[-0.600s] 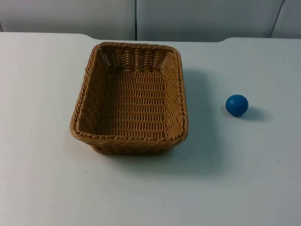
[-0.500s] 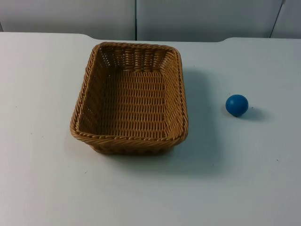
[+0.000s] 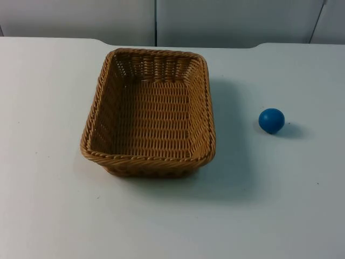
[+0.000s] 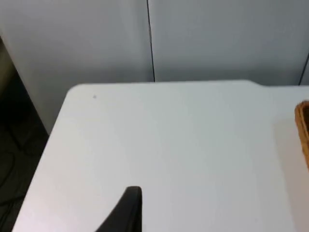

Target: Pick up the basket with the left hand and place the ball into the basket with the right hand.

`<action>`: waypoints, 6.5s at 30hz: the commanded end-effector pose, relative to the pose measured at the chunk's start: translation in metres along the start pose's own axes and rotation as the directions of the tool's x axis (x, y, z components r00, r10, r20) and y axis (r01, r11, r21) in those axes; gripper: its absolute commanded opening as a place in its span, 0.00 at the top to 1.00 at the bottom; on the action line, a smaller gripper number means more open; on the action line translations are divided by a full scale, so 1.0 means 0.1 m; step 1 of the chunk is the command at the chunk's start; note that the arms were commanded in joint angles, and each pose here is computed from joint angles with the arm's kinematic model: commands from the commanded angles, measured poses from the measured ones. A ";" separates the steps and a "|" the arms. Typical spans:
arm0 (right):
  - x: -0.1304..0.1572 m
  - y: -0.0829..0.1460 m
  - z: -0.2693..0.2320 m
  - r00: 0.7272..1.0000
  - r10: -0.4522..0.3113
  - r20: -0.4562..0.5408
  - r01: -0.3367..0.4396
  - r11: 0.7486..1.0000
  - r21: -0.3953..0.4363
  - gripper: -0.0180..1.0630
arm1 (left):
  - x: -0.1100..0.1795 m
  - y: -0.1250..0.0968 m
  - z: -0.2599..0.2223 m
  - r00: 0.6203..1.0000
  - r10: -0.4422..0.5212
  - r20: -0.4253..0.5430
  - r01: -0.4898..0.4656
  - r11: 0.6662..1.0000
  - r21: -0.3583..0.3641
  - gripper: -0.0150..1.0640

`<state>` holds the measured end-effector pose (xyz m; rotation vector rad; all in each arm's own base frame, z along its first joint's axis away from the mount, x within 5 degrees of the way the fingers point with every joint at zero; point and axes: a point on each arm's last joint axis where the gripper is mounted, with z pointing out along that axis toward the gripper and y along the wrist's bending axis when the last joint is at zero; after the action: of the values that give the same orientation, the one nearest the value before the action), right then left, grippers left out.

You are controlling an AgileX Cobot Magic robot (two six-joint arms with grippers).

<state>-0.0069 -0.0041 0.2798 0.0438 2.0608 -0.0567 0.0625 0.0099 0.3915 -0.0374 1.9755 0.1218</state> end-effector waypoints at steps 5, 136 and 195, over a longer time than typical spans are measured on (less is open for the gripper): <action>0.01 0.00 0.00 1.000 0.006 0.015 -0.006 1.000 0.005 0.02 | -0.67 -0.09 0.41 1.000 -0.025 0.003 0.025 0.998 0.050 0.01; -0.35 0.04 -0.03 0.998 0.013 -0.068 -0.015 0.999 -0.038 0.02 | -0.37 -1.83 3.20 0.771 -0.053 -0.635 0.398 0.819 0.414 0.99; -0.50 1.51 4.44 0.770 -0.242 -0.591 0.102 0.960 -0.260 0.05 | -0.21 -1.84 3.38 0.770 -0.033 -0.637 0.359 0.848 0.390 0.99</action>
<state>0.4133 0.1177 0.1068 -0.2978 2.7500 0.0805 0.3943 -0.1364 0.2616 0.0774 2.6095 -0.5977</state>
